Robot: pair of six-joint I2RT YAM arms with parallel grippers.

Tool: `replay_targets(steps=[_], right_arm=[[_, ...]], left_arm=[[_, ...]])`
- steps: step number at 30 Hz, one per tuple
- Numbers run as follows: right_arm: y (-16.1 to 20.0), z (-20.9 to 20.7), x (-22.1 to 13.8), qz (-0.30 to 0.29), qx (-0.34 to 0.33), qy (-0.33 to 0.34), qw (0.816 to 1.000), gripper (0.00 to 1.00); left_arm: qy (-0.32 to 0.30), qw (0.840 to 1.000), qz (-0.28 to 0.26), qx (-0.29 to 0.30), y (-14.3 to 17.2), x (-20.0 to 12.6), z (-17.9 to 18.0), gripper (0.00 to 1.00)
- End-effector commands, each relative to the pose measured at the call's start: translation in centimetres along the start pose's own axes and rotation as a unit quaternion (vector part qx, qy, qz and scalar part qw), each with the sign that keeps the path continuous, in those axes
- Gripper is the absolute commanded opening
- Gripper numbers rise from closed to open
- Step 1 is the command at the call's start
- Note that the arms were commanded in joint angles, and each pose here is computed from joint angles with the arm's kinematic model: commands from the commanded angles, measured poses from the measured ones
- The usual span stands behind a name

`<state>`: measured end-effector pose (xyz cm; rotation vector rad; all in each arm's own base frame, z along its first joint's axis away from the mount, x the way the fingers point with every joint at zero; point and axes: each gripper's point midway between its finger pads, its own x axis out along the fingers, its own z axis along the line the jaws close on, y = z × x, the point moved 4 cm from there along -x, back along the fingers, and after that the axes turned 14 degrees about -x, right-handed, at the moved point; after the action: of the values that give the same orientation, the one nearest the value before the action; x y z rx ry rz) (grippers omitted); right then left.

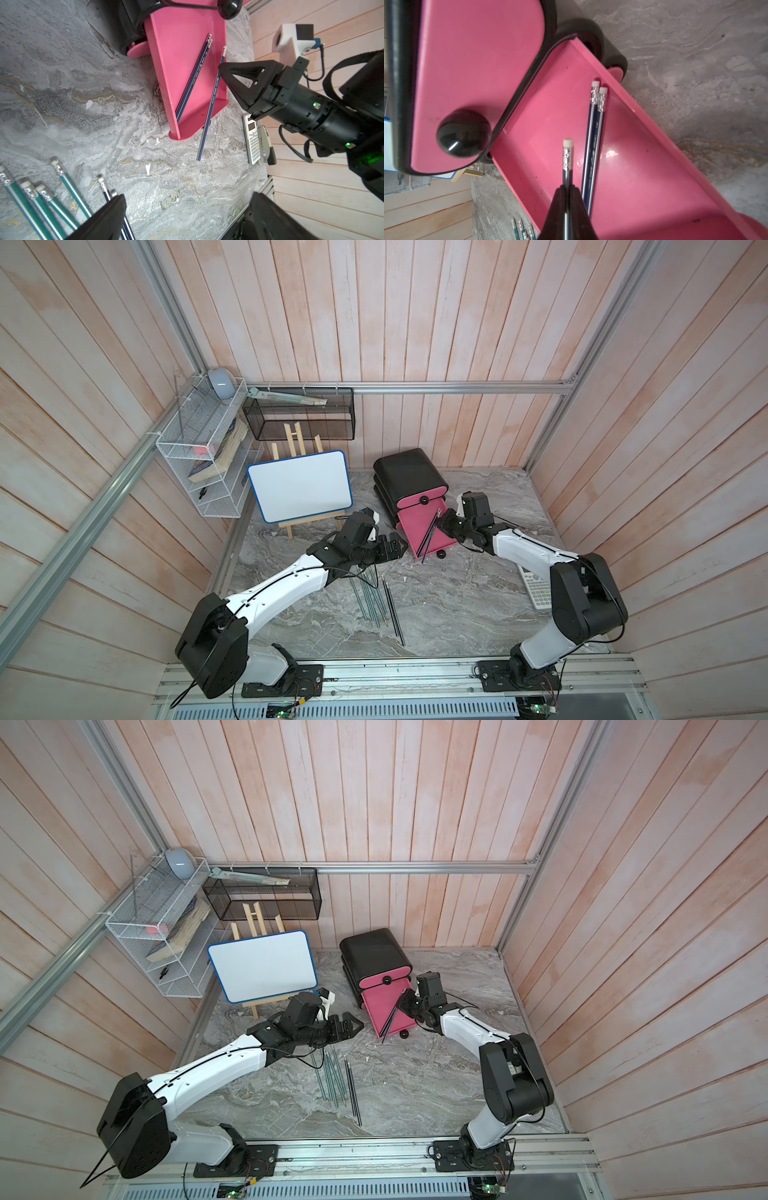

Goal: Please place the pencils in the drawer according to their color
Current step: Place the pencil in the drawer.

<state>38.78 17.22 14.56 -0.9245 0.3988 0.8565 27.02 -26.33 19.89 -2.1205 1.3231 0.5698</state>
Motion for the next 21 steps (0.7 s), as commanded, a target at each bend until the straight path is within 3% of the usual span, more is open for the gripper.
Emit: replay_targets(steps=[1, 17, 18, 21], right_arm=[[-2.1, 1.0, 0.7, -0.023, 0.002, -0.019, 1.0, 0.0], [-3.9, -0.8, 3.4, -0.027, 0.011, 0.005, 1.0, 0.0], [-3.9, -0.7, 3.4, -0.026, 0.01, 0.003, 1.0, 0.02], [-4.0, -0.5, 3.2, -0.027, 0.007, 0.002, 1.0, 0.21]], left_arm=[[0.0, 1.0, -0.001, 0.01, -0.1, 0.1, -0.5, 1.0], [-0.002, 1.0, -0.001, 0.01, 0.0, -0.1, -0.3, 1.0], [-0.002, 1.0, -0.001, 0.01, 0.0, -0.1, -0.3, 1.0], [-0.002, 1.0, -0.002, 0.009, 0.0, -0.1, -0.3, 1.0]])
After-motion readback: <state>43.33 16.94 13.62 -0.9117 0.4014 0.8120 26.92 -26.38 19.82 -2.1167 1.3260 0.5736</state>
